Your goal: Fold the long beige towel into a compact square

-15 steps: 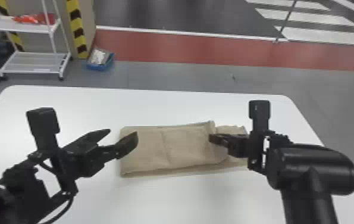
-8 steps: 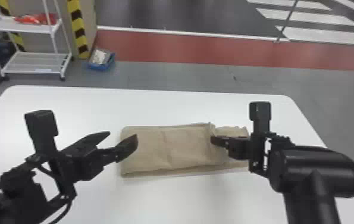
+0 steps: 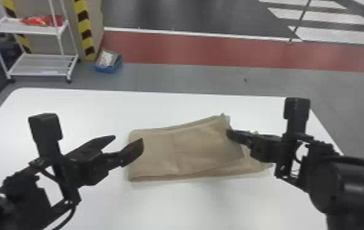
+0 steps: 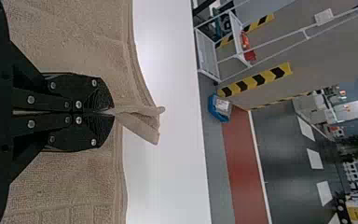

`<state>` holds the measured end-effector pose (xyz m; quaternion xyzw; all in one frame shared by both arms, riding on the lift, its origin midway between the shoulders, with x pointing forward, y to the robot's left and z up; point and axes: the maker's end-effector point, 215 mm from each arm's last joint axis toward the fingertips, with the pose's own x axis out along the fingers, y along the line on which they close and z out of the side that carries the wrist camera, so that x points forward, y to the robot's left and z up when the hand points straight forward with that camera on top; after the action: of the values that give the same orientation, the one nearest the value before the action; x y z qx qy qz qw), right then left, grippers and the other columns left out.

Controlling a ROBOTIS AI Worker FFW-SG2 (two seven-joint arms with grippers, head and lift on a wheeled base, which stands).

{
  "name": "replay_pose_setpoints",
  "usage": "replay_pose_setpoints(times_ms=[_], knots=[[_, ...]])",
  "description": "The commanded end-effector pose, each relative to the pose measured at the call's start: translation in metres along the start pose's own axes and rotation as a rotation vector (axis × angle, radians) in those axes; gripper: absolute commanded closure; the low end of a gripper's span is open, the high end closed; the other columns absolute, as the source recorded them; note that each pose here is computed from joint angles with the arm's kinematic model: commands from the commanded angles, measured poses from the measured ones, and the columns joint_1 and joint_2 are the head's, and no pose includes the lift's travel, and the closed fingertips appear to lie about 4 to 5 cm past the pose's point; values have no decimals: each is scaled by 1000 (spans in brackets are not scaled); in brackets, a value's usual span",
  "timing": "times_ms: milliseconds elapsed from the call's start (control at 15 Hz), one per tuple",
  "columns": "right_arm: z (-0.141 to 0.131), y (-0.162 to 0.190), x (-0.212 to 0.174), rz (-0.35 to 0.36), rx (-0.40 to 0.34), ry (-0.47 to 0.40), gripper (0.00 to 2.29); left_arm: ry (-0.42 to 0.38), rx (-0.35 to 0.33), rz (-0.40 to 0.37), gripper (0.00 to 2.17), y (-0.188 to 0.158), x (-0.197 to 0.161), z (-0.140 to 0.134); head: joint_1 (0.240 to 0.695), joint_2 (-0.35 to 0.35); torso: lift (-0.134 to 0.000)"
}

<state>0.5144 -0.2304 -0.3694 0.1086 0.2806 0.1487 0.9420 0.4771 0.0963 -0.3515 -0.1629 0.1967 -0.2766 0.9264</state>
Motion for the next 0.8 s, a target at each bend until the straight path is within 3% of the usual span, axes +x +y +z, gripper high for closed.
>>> replay_pose_setpoints(times_ms=[0, 200, 333, 467, 667, 733], knots=[[9, -20, -17, -18, 61, -47, 1477, -1, 0, 5, 76, 3, -2, 1, 695, -142, -124], [-28, -49, -1, -43, 141, 21, 1477, 2, 1, 10, 76, 5, -2, -2, 695, -182, -124], [-38, -49, 12, -39, 145, 45, 1477, 6, 3, 2, 76, 0, -1, -4, 695, -193, -124], [-33, -34, 14, -17, 121, 38, 1477, 5, 5, 11, 76, 4, -1, -4, 695, -197, -124], [7, -28, -9, -14, 87, -52, 1477, 2, 6, 23, 76, 10, -6, -2, 695, -181, -124], [15, -33, -15, -10, 106, -77, 1477, 3, 17, 33, 76, 12, -6, -2, 695, -177, -124]])
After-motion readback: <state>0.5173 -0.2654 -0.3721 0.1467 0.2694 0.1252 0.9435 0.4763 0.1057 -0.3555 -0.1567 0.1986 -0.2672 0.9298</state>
